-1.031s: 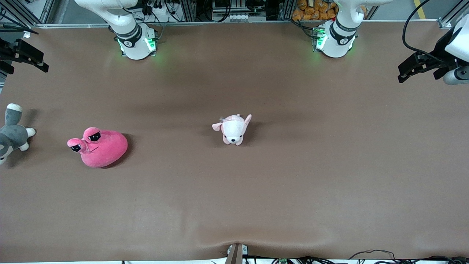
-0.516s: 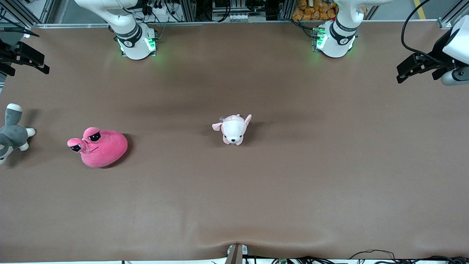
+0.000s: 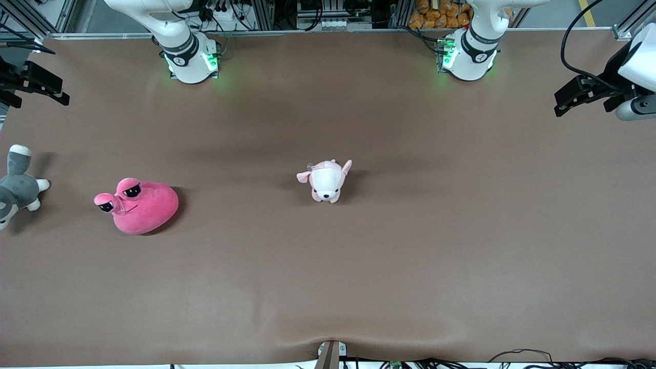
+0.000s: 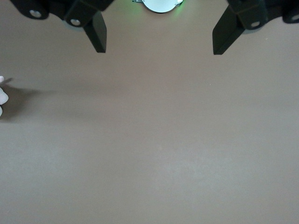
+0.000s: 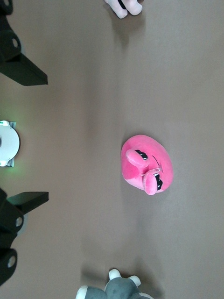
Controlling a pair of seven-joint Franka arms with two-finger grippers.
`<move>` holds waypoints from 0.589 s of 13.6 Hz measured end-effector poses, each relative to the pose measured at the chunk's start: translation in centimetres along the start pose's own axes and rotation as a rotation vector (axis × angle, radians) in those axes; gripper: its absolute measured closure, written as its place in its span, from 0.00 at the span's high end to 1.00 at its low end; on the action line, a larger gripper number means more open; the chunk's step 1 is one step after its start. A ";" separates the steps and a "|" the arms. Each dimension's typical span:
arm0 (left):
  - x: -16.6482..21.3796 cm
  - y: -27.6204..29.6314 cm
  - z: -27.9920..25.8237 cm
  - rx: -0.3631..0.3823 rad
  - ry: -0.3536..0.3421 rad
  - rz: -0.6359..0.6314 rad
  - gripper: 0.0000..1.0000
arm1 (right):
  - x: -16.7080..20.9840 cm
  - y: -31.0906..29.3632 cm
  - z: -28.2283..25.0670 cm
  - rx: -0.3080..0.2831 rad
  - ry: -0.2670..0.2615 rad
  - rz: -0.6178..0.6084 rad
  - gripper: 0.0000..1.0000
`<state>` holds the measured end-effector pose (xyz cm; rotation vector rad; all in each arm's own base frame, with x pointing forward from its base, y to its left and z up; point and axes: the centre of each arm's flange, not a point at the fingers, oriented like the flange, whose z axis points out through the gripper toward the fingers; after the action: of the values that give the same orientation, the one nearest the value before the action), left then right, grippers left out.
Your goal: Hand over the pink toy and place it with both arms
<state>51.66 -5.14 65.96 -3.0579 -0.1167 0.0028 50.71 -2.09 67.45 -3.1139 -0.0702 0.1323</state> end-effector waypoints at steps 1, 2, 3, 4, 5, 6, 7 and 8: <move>0.0 0.0 0.0 0.000 0.000 0.000 1.00 | 0.0 0.0 0.0 -0.001 0.000 0.000 1.00; 0.0 0.0 0.0 0.000 0.000 -0.001 1.00 | 0.0 0.0 0.0 -0.001 0.000 0.001 1.00; 0.0 -0.1 0.0 0.000 0.000 -0.001 1.00 | 0.0 0.1 0.0 -0.002 0.001 0.001 1.00; 0.0 -0.1 0.0 0.000 0.000 -0.002 1.00 | 0.0 0.1 0.0 -0.002 0.001 0.001 1.00; 0.0 -0.2 0.0 0.000 0.001 -0.003 1.00 | 0.0 0.1 0.0 -0.002 0.001 0.001 1.00; 0.0 -0.2 -0.1 0.000 0.001 -0.004 1.00 | 0.0 0.1 0.0 -0.002 0.001 0.001 1.00; 0.0 -0.2 -0.1 -0.001 0.001 -0.004 1.00 | 0.0 0.1 0.0 -0.002 0.001 0.001 1.00; 0.0 -0.2 -0.1 -0.001 0.001 -0.004 1.00 | 0.0 0.1 0.0 -0.003 0.001 0.001 1.00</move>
<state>51.68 -4.93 66.03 -3.0581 -0.1229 0.0006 50.71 -2.17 67.46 -3.1166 -0.0692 0.1309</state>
